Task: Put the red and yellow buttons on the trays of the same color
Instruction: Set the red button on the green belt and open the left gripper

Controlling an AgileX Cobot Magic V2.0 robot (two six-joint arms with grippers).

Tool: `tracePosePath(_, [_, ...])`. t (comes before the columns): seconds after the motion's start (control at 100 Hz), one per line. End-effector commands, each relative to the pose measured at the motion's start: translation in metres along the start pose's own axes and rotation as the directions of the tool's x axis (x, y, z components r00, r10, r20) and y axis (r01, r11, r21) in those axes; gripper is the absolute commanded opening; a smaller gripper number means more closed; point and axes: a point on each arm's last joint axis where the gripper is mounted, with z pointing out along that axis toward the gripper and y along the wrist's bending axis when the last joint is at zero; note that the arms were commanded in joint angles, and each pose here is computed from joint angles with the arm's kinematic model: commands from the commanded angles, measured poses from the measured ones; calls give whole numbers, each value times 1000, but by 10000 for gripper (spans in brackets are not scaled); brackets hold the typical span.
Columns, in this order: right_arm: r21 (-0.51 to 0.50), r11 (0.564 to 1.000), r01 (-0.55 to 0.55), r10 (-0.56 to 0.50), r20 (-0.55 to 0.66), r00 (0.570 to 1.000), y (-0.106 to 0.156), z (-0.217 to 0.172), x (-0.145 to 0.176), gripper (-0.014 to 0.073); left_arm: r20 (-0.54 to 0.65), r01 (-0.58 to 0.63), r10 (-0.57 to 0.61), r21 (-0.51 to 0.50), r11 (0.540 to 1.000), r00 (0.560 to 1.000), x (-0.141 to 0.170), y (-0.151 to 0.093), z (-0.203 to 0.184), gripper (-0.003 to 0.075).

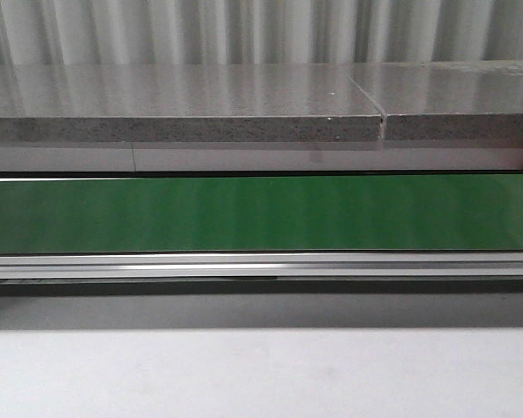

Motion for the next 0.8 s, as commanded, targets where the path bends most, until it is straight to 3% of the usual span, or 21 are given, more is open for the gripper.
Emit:
tracePosePath(0.0, [-5, 1000, 6, -5, 84, 996, 1, -3, -12, -59, 134, 15, -18, 27, 1000, 991, -15, -3, -17, 489])
tracePosePath(0.51, [-5, 1000, 6, -5, 86, 996, 1, -3, -13, -59, 223, 23, -28, 25, 999, 974, -32, -1, 28, 481])
tracePosePath(0.79, [-5, 1000, 6, -5, 86, 996, 1, -3, -13, -59, 225, 17, -22, 25, 1000, 974, -32, -3, 28, 224])
